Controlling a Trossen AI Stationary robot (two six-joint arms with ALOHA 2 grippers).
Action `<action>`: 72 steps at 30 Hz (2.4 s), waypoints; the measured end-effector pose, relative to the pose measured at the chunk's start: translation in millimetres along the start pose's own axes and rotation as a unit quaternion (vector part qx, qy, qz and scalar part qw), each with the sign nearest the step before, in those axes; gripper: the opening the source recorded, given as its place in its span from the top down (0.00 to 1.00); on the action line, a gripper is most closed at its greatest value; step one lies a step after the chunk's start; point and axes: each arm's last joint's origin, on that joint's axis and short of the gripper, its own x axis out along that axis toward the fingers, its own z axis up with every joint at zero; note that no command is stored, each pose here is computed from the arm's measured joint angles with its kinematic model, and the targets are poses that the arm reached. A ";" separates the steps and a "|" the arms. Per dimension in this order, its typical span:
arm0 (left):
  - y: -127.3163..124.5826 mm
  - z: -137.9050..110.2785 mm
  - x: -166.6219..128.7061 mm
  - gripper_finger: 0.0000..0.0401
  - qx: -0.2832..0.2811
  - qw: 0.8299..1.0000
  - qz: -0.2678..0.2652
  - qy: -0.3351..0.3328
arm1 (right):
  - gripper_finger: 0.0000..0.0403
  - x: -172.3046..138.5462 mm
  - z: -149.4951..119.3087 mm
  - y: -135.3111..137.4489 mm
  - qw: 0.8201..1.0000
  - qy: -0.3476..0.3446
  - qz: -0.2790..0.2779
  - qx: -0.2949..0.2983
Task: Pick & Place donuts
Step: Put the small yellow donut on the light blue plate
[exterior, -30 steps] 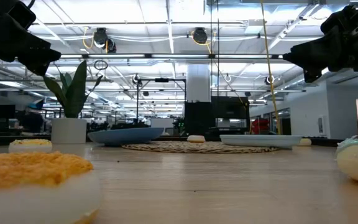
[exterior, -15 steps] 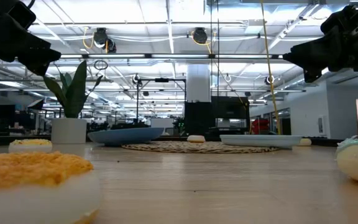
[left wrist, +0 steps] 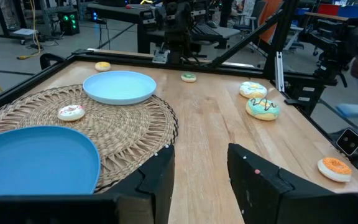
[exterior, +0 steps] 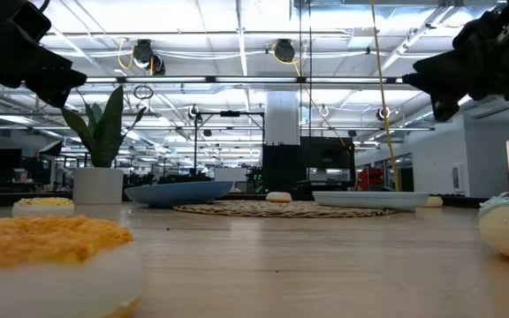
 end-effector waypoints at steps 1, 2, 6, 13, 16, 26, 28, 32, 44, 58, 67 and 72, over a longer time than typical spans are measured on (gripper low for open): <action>0.0 0.1 0.0 0.63 0.000 1.000 0.000 0.000 | 0.75 0.0 0.9 0.2 1.000 -0.004 0.001 0.011; 0.0 0.1 0.0 0.63 0.000 1.000 0.000 0.000 | 0.75 0.0 2.8 0.9 1.000 -0.015 0.004 0.014; 0.0 0.0 0.0 0.63 0.000 1.000 0.000 0.000 | 0.75 -0.5 9.3 1.2 0.998 -0.055 -0.015 -0.011; 0.0 0.0 0.0 0.63 0.000 1.000 0.000 0.000 | 0.72 2.8 23.0 -4.9 0.976 -0.021 -0.211 -0.051; 0.0 0.1 0.0 0.63 0.000 1.000 0.000 0.000 | 0.64 5.7 50.0 -2.8 0.934 0.050 -0.346 -0.074; 0.0 0.1 0.0 0.63 0.000 1.000 0.000 -0.001 | 0.37 61.0 117.7 -34.3 0.767 0.326 -0.551 0.038; 0.0 0.1 0.0 0.63 0.000 1.000 0.000 -0.001 | 0.36 72.8 126.3 -53.2 0.746 0.353 -0.561 0.057; -0.1 0.1 0.0 0.63 0.000 1.000 -0.001 0.000 | 0.36 83.2 118.1 -100.7 0.714 0.413 -0.552 0.121; 0.0 0.1 0.0 0.63 0.000 1.000 -0.001 0.000 | 0.34 50.6 58.6 -171.1 0.598 0.497 -0.597 0.197; -0.1 0.1 0.0 0.63 0.000 1.000 -0.001 0.000 | 0.34 41.8 35.5 -182.4 0.627 0.448 -0.608 0.190; -0.1 0.1 0.0 0.63 0.000 1.000 -0.001 0.000 | 0.34 42.3 34.7 -183.4 0.631 0.437 -0.612 0.192; 0.0 0.0 0.0 0.63 0.000 1.000 0.000 0.000 | 0.34 40.2 28.7 -183.5 0.633 0.433 -0.613 0.189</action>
